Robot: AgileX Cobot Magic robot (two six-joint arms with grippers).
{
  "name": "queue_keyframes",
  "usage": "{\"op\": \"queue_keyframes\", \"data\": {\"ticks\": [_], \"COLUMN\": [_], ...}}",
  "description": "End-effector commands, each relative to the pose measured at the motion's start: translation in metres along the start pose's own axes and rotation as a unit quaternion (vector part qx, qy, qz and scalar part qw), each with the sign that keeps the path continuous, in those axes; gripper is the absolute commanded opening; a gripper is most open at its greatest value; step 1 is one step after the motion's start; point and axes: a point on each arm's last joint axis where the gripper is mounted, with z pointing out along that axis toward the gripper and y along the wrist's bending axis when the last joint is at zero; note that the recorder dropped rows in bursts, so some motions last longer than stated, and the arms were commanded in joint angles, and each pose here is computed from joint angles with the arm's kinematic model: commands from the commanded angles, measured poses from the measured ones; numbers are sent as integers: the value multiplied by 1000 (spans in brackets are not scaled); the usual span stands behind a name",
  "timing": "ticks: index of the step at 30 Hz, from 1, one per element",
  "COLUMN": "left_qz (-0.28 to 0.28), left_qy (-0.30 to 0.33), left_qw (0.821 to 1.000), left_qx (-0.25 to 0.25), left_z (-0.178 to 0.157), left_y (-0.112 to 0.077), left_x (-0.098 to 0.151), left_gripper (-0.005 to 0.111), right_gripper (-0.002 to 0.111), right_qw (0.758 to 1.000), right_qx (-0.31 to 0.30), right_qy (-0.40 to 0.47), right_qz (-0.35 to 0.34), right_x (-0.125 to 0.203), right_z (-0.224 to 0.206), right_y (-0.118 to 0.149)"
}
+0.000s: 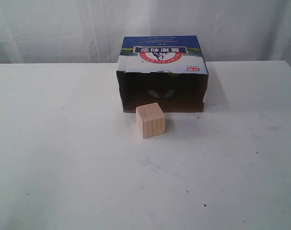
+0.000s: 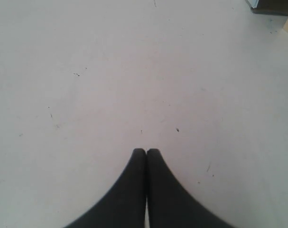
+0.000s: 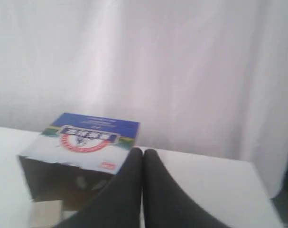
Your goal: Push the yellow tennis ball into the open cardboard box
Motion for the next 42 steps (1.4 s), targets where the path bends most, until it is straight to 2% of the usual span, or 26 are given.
{"op": "queue_keyframes", "data": {"ticks": [1, 7, 12, 19, 25, 31, 36, 40, 42], "left_qz": [-6, -6, -6, -6, -6, -6, -6, -6, -6], "left_qy": [27, 27, 27, 27, 27, 27, 27, 27, 27], "left_qw": [1000, 1000, 1000, 1000, 1000, 1000, 1000, 1000, 1000], "left_qx": [9, 9, 9, 9, 9, 9, 9, 9, 9], "left_z": [1, 1, 1, 1, 1, 1, 1, 1, 1], "left_y": [-1, -1, -1, -1, -1, -1, -1, -1, -1], "left_x": [7, 7, 7, 7, 7, 7, 7, 7, 7], "left_gripper": [0, 0, 0, 0, 0, 0, 0, 0, 0], "right_gripper": [0, 0, 0, 0, 0, 0, 0, 0, 0], "right_qw": [992, 985, 982, 996, 999, 993, 976, 979, 981], "right_qx": [-65, -74, -72, -23, 48, 109, 169, 165, 164], "right_qy": [12, 102, 139, 84, 7, -49, -135, -123, -108], "right_qz": [109, 117, 106, 9, -7, -11, -22, -4, 3], "right_x": [18, 35, 41, 35, 44, 73, 118, 151, 179], "right_z": [9, 7, 4, 4, -16, -30, -42, -39, -34], "right_y": [13, 17, 17, 5, -7, -13, -13, -12, -12]}}
